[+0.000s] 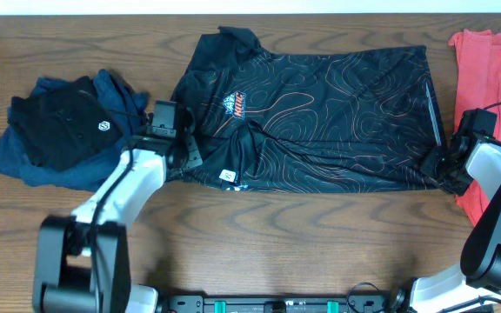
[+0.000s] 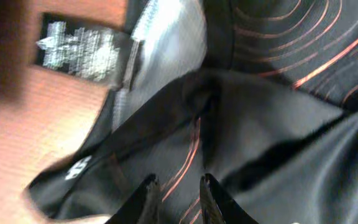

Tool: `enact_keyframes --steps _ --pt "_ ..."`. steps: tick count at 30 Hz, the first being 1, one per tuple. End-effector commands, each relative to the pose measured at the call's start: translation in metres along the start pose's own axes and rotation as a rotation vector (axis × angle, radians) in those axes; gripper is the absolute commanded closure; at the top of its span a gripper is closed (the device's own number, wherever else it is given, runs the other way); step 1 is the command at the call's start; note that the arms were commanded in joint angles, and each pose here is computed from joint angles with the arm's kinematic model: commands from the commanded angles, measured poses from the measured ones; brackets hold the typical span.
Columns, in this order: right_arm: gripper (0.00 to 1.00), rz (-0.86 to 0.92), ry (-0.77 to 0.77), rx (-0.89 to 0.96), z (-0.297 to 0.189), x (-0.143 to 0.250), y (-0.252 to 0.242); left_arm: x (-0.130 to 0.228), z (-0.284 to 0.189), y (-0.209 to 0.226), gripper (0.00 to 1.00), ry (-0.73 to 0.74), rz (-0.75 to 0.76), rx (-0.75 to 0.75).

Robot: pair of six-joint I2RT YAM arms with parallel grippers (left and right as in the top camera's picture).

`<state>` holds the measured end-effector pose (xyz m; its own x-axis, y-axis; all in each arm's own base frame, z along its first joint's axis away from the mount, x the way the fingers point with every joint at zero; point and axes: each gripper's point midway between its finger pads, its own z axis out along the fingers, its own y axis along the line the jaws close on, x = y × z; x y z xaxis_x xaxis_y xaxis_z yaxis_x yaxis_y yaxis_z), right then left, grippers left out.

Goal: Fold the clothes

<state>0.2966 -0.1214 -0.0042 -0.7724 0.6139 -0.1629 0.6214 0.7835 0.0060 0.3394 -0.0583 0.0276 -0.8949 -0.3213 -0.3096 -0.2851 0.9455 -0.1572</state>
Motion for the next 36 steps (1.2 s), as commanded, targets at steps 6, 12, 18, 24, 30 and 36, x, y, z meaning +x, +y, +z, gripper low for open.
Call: enact_keyframes --steps 6,12,18,24,30,36 --pt "0.7 -0.024 0.04 0.024 0.007 0.015 -0.003 0.003 0.028 -0.014 0.76 0.031 -0.022 0.074" --pt "0.69 -0.024 0.039 0.024 0.007 0.015 -0.003 0.001 0.032 -0.016 0.76 0.023 -0.022 0.08" --pt "0.69 -0.024 0.04 0.024 0.007 0.015 -0.003 -0.009 0.032 -0.02 0.94 -0.016 -0.02 0.1" --pt "0.69 -0.024 0.044 0.025 0.007 0.016 -0.004 -0.057 0.019 -0.022 0.94 -0.173 -0.052 0.152" --pt "0.7 -0.024 0.043 0.025 0.007 0.015 -0.003 -0.083 0.013 -0.01 0.94 -0.25 -0.097 0.163" --pt "0.7 -0.024 0.04 0.024 0.007 0.015 -0.003 -0.092 0.011 -0.006 0.69 -0.281 -0.11 0.169"
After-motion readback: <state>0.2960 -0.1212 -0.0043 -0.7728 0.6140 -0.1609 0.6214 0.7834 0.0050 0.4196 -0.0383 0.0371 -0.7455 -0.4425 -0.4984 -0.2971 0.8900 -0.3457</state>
